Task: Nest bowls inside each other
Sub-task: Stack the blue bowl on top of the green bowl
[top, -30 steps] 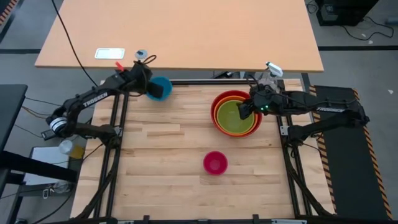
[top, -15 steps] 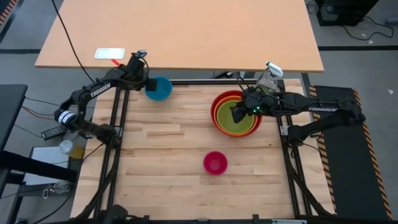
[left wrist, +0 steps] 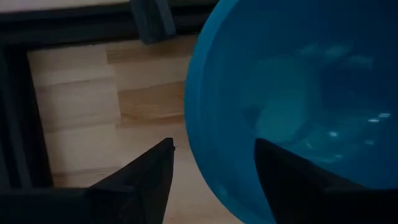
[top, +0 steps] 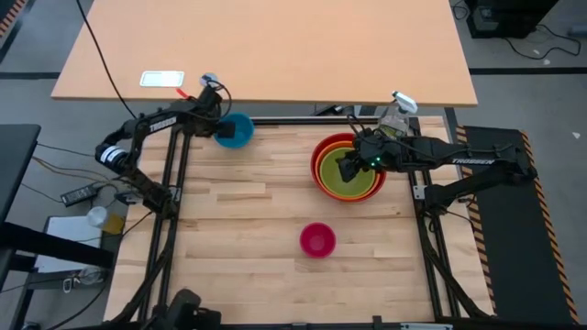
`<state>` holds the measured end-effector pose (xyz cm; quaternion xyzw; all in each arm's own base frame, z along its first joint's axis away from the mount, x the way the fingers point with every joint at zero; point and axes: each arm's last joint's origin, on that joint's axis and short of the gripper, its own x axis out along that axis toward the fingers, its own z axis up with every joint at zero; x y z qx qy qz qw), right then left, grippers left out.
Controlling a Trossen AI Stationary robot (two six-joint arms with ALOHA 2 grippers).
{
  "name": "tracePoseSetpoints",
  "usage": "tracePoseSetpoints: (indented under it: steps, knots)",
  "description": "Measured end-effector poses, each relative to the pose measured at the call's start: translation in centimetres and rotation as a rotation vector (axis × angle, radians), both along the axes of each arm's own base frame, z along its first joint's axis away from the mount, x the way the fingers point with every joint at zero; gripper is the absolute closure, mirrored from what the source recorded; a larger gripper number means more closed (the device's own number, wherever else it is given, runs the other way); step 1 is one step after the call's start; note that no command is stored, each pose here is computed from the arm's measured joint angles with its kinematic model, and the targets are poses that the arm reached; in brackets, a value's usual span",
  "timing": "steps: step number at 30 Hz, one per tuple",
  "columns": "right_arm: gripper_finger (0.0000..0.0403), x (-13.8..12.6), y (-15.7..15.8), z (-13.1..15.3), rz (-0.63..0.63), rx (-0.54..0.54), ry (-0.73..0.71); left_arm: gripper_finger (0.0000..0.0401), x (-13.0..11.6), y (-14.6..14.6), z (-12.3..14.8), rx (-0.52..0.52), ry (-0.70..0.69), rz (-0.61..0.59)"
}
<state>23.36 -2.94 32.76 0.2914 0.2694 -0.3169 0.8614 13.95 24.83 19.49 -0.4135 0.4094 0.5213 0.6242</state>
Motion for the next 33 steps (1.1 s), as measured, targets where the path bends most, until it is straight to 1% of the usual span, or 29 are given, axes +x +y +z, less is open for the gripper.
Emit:
tracePoseSetpoints:
  steps: [6,12,17,21,23,24,27,29,30,33]
  knots:
    - [0.0191,0.2,0.0,0.1,-0.001,-0.003,-0.023,0.0205,0.2,0.5,-1.2,-0.028,0.018,0.005]
    - [0.0191,0.2,0.0,0.2,-0.004,-0.006,-0.027,0.0236,0.2,0.6,-1.3,-0.028,0.021,-0.004]
    - [0.0191,0.2,0.0,0.2,-0.005,-0.007,-0.027,0.029,0.2,0.6,-1.3,-0.028,0.023,-0.009]
    - [0.0191,0.2,0.0,0.2,-0.005,-0.007,-0.027,0.0352,0.2,0.6,-1.3,-0.028,0.026,-0.039]
    - [0.0191,0.2,0.0,0.2,-0.005,-0.007,-0.027,0.0381,0.3,0.6,-1.1,-0.028,0.002,-0.057]
    - [0.0191,0.2,0.0,0.2,-0.005,-0.007,-0.027,0.0386,0.4,0.5,-0.9,-0.025,-0.012,-0.064]
    - [0.0191,0.2,0.0,0.2,-0.005,-0.007,-0.026,0.0386,0.4,0.4,-0.5,-0.025,-0.057,-0.085]
    - [0.0191,0.2,-0.1,0.2,-0.007,-0.007,-0.027,0.0386,1.0,0.0,-0.1,-0.023,-0.116,-0.136]
    - [0.0191,0.1,-0.1,0.3,-0.009,-0.006,-0.032,0.0387,1.5,-0.3,0.3,-0.018,-0.148,-0.18]
    - [0.0191,-0.4,-0.1,0.8,-0.017,-0.003,-0.057,0.0388,3.9,-1.9,1.7,0.004,-0.205,-0.315]
